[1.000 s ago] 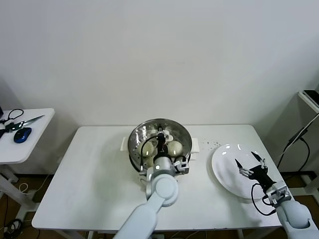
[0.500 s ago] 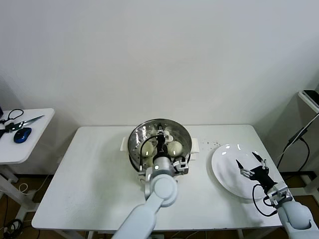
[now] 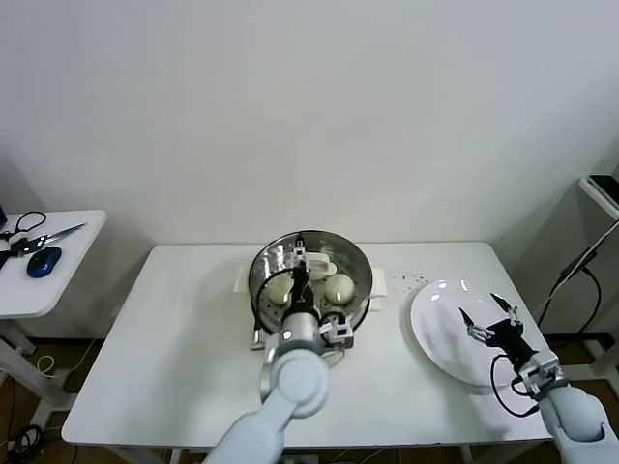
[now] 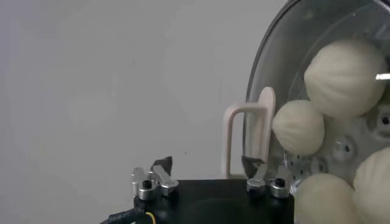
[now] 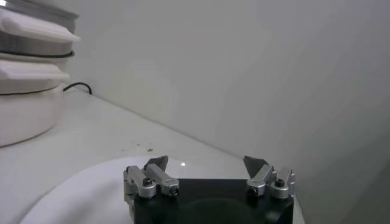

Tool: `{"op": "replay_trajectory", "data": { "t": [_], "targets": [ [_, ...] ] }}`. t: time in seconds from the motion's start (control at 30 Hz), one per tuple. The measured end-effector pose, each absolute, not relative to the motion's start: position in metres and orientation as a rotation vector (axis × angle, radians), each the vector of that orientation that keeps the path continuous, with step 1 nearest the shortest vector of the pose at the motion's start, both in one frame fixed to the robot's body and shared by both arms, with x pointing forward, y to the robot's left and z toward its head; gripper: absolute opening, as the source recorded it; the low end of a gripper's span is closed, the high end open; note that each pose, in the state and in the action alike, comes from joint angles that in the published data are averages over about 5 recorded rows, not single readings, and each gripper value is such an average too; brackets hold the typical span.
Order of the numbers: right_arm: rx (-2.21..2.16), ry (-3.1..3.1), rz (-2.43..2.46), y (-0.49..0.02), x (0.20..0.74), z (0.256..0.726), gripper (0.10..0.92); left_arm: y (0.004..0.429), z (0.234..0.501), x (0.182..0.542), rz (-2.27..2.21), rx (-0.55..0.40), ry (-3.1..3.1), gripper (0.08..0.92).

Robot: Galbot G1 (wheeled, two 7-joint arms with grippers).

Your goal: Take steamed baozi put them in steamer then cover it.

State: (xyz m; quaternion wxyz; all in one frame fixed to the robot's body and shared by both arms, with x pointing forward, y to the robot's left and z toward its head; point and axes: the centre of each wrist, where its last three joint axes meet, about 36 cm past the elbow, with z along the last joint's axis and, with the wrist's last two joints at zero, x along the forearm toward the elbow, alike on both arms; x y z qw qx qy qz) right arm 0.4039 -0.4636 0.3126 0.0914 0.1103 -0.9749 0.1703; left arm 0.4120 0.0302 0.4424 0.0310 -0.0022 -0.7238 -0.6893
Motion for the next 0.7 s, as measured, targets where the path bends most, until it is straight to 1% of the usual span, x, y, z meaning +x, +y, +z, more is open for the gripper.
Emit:
{"op": "replay_trajectory", "data": {
  "t": [0.07, 0.13, 0.37, 0.5, 0.7],
  "targets": [
    [0.322, -2.892, 0.505, -0.463, 0.405, 0.314, 0.823, 0.035, 0.445, 0.404, -2.118, -0.019, -2.247, 0.791],
    [0.319, -2.888, 0.505, -0.462, 0.405, 0.315, 0.823, 0.04, 0.448, 0.396, -2.113, -0.027, -2.266, 0.814],
    [0.319, -2.886, 0.49, -0.46, 0.403, 0.319, 0.823, 0.063, 0.457, 0.369, -2.074, -0.017, -2.34, 0.822],
    [0.319, -2.891, 0.462, -0.457, 0.402, 0.319, 0.823, 0.083, 0.463, 0.356, -2.016, 0.031, -2.397, 0.823],
    [0.322, -2.905, 0.414, -0.453, 0.399, 0.319, 0.823, 0.122, 0.462, 0.342, -1.778, 0.151, -2.496, 0.823]
  ]
}}
